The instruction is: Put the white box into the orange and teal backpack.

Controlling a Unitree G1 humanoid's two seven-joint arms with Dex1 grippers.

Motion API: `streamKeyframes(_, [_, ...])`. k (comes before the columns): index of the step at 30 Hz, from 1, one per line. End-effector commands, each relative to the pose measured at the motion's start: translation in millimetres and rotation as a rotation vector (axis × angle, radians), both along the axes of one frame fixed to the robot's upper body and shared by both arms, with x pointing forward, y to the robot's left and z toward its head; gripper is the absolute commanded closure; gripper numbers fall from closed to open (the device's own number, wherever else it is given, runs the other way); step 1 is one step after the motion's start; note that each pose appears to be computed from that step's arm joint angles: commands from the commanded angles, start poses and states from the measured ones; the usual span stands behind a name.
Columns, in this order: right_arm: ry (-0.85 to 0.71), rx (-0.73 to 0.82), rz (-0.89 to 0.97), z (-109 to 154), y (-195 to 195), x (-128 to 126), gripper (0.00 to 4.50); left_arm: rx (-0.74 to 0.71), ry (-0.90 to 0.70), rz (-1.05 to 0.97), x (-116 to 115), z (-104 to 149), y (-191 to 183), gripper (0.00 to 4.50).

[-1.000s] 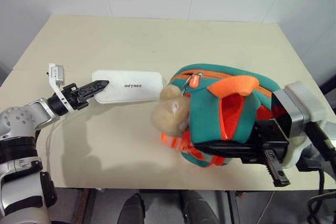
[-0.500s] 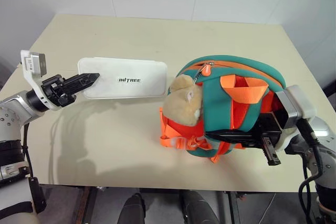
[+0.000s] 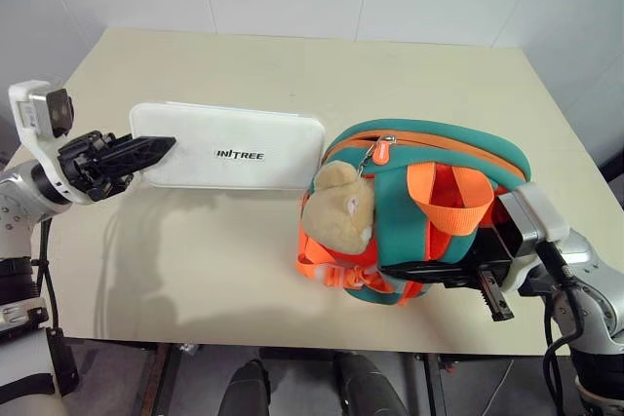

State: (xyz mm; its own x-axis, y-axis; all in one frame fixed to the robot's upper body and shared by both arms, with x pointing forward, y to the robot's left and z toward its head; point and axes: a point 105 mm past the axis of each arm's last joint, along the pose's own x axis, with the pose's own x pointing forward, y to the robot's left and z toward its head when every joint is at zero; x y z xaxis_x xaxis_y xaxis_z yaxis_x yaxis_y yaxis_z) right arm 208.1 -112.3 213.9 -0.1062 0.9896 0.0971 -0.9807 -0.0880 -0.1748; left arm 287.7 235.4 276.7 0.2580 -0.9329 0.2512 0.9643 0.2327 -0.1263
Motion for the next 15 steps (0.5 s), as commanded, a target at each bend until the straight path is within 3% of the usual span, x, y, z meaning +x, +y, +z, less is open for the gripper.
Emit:
streamKeyframes(1, [-0.033,0.024,-0.013,4,0,0,4.5,0.02,-0.175,-0.029,-15,29,-1,3.18])
streamKeyframes(8, [-0.038,0.023,-0.028,4,1,8,4.5,0.066,-0.364,-0.052,-20,42,-13,3.18])
streamKeyframes(15, [-0.042,0.023,-0.029,3,3,11,4.5,0.156,-0.441,-0.109,-20,43,-23,3.18])
